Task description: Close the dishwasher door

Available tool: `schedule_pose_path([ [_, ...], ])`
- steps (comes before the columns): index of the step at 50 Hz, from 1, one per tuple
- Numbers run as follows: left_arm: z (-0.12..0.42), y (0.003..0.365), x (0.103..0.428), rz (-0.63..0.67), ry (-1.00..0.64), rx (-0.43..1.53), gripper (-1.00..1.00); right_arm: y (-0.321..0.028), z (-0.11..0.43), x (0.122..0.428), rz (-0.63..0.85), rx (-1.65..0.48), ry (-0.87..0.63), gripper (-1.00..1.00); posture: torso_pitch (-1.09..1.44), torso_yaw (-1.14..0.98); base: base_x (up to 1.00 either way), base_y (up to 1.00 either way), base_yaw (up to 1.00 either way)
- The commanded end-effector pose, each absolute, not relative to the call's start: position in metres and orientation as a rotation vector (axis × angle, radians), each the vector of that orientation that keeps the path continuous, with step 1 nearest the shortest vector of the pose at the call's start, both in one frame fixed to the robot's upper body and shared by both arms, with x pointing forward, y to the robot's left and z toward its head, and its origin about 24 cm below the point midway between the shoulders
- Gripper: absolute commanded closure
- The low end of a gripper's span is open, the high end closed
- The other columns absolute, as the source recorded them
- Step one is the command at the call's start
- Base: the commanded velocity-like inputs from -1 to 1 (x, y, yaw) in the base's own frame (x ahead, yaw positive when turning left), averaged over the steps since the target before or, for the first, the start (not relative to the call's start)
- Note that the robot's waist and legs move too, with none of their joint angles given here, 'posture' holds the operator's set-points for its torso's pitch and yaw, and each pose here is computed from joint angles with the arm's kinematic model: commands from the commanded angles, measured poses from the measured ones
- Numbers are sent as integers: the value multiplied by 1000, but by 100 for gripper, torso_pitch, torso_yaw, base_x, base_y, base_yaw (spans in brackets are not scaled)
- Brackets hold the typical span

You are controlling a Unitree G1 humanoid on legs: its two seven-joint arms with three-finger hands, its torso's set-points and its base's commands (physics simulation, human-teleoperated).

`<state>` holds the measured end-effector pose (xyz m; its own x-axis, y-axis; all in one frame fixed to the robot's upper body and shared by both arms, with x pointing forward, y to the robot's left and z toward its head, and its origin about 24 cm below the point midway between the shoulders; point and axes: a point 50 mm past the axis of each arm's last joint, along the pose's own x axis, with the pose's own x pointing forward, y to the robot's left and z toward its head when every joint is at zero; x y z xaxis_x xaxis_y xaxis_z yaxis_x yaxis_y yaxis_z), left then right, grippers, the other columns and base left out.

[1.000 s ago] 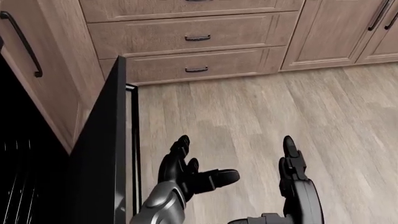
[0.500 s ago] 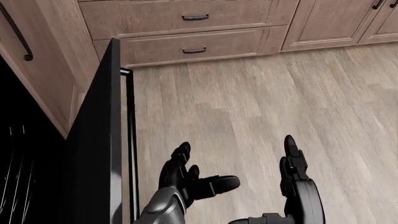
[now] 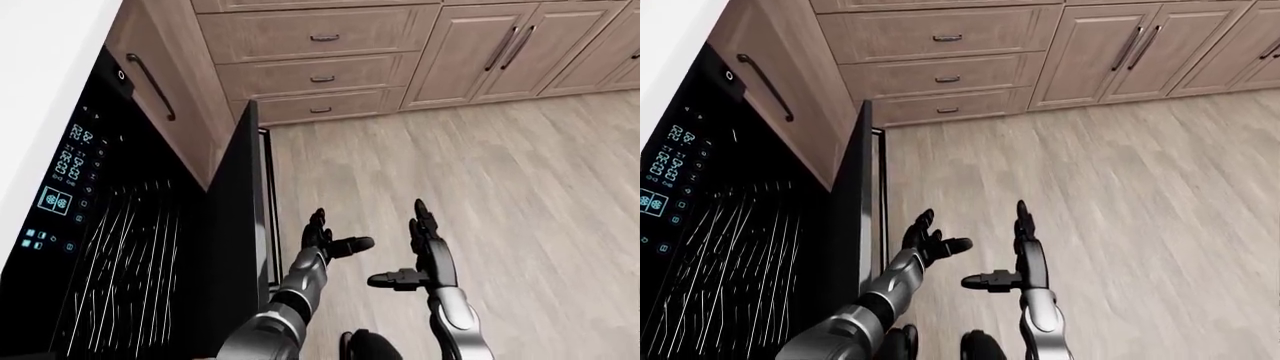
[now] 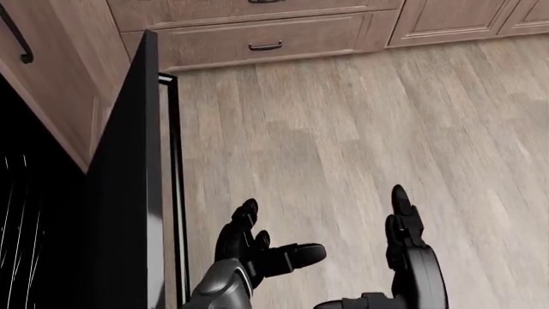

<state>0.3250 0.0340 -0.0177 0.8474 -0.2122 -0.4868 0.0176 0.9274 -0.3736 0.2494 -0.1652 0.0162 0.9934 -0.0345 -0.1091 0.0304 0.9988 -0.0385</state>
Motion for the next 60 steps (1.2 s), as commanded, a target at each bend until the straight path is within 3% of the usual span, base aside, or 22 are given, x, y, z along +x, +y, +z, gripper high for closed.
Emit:
schedule_pose_path([
  [1,-4,29,334,-149,492,-373,-100,-165,30,253,-32,-42,34,-100,63,0,0,0,0],
  [13,-4,34,335,-136,488,-387,-100,-165,29,254,-31,-43,38,-100,65,0,0,0,0],
  [28,-9,41,336,-80,616,-459,-100,-166,30,253,-34,-42,33,-100,64,0,0,0,0],
  [35,-7,51,340,75,647,-437,-100,-167,31,251,-37,-40,30,-100,64,0,0,0,0],
  [43,-8,79,341,395,631,-340,-100,-167,32,251,-36,-39,28,-100,64,0,0,0,0],
  [55,-6,99,341,584,604,-328,-100,-166,32,252,-32,-39,28,-100,64,0,0,0,0],
  [60,-4,101,342,597,596,-331,-100,-166,31,253,-31,-38,29,-100,64,0,0,0,0],
])
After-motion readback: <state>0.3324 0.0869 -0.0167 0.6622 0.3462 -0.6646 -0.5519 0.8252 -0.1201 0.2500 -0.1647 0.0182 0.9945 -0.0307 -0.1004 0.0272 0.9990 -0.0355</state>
